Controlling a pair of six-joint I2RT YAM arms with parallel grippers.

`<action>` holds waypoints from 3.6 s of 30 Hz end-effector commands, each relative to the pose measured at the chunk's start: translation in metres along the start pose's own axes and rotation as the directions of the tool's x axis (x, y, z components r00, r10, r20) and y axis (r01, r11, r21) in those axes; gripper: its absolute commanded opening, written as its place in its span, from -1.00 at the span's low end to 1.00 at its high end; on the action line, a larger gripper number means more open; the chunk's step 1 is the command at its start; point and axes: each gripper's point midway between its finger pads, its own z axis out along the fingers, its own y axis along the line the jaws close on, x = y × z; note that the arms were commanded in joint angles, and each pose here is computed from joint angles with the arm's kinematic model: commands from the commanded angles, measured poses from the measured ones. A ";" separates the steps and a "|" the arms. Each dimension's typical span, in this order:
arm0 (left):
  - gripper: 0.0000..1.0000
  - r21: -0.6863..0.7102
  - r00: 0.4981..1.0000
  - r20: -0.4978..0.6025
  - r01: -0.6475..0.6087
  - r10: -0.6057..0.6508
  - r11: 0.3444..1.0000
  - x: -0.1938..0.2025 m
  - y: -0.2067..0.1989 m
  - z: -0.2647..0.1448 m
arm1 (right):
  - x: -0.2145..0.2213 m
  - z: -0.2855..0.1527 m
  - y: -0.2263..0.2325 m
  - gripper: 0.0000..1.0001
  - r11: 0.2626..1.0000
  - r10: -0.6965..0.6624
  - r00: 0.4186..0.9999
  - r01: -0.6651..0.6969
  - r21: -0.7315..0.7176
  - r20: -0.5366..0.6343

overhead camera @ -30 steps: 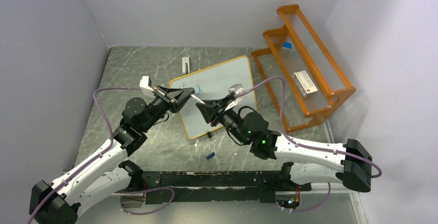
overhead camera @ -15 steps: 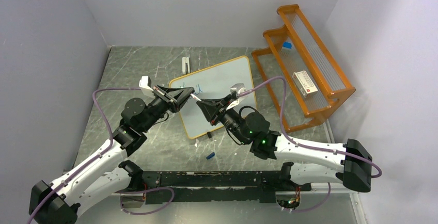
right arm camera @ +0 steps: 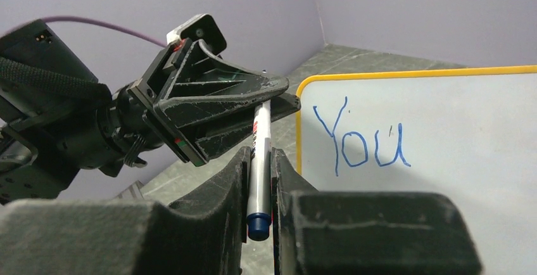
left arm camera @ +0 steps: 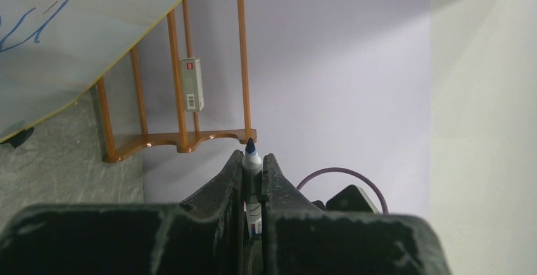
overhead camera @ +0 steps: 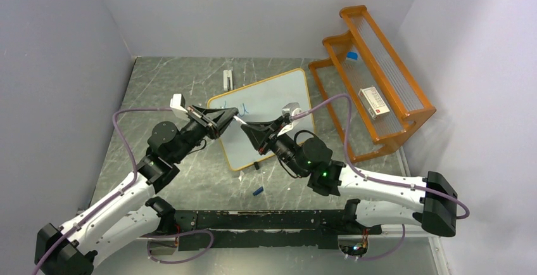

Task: Write a sentence on the whiteboard
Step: Pass from the left arm to the right, then hold the whiteboard on the whiteboard stand, then write a sentence on the whiteboard.

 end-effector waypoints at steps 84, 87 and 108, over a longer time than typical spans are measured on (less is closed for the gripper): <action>-0.90 0.259 0.333 -0.466 -0.835 0.820 0.486 -0.110 0.088 0.018 | 0.008 0.009 -0.091 -1.00 0.825 -0.354 0.871 0.463 0.325 -0.341; -0.90 0.260 0.332 -0.463 -0.835 0.822 0.484 -0.111 0.088 0.018 | 0.010 0.012 -0.092 -1.00 0.823 -0.355 0.868 0.467 0.325 -0.348; -0.90 0.265 0.337 -0.453 -0.833 0.825 0.486 -0.113 0.086 0.017 | 0.024 0.018 -0.100 -1.00 0.814 -0.344 0.850 0.482 0.326 -0.398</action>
